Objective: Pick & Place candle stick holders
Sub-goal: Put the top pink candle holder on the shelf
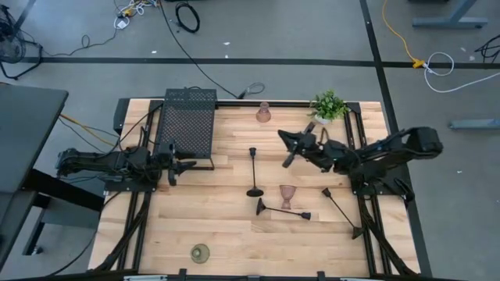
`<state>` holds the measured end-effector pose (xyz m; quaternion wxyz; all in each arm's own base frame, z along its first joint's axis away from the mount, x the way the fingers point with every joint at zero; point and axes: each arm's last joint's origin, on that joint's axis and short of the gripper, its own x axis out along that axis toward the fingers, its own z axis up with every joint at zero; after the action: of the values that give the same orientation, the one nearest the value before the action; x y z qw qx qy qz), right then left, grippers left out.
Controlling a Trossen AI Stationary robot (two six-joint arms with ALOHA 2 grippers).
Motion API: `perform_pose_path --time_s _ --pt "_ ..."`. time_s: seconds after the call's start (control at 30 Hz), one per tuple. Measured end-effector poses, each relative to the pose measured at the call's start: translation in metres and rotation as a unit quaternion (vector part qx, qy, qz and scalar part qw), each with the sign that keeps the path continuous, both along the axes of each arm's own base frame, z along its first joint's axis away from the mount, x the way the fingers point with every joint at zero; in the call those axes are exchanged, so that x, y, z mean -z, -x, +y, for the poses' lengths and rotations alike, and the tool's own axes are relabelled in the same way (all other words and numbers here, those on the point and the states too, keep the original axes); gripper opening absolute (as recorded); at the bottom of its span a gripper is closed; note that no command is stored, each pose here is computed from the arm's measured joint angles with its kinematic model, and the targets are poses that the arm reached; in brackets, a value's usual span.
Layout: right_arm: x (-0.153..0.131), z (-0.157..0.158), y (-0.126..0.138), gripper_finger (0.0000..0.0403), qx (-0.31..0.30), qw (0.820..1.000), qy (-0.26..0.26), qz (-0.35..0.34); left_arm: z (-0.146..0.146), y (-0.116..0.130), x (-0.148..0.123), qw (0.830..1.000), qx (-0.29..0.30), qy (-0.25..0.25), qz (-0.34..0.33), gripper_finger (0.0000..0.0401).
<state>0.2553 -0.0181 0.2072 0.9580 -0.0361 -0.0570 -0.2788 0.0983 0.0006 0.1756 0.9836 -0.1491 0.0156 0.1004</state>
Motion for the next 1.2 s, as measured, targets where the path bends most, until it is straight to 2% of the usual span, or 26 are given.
perform_pose_path --time_s 0.13,0.33,0.57,0.73,0.87,0.93,1.07,1.2 --pt "0.009 -0.003 -0.011 0.0013 0.059 0.998 -0.003 0.032 0.0 0.0 0.0 1.0 0.007 0.0 0.0 0.0172" --pt "0.015 -0.004 -0.016 0.0013 0.068 0.996 0.001 0.052 0.0 0.0 0.0 1.0 0.007 -0.002 0.002 0.0172" --pt "0.015 -0.013 -0.012 0.0013 0.16 0.986 -0.035 0.027 0.0 0.0 0.0 1.0 0.008 -0.003 0.003 0.0172" --pt "0.019 -0.021 -0.013 0.0013 0.138 0.989 -0.042 0.043 0.0 0.0 0.0 1.0 0.008 -0.003 0.003 0.0172" --pt "0.025 -0.03 -0.011 0.0014 0.148 0.984 -0.092 0.028 0.0 0.0 0.0 1.0 0.008 -0.003 0.003 0.0172" --pt "0.03 -0.035 -0.011 0.0019 0.145 0.983 -0.103 0.049 0.0 0.0 0.0 1.0 0.008 -0.003 0.003 0.0172" --pt "0.039 -0.047 -0.008 0.0048 0.12 0.98 -0.134 0.08 0.0 0.0 0.0 1.0 0.008 -0.004 0.003 0.0172" --pt "0.045 -0.054 -0.008 0.0097 0.111 0.978 -0.151 0.093 0.0 0.0 0.0 1.0 0.008 -0.004 0.004 0.0172"
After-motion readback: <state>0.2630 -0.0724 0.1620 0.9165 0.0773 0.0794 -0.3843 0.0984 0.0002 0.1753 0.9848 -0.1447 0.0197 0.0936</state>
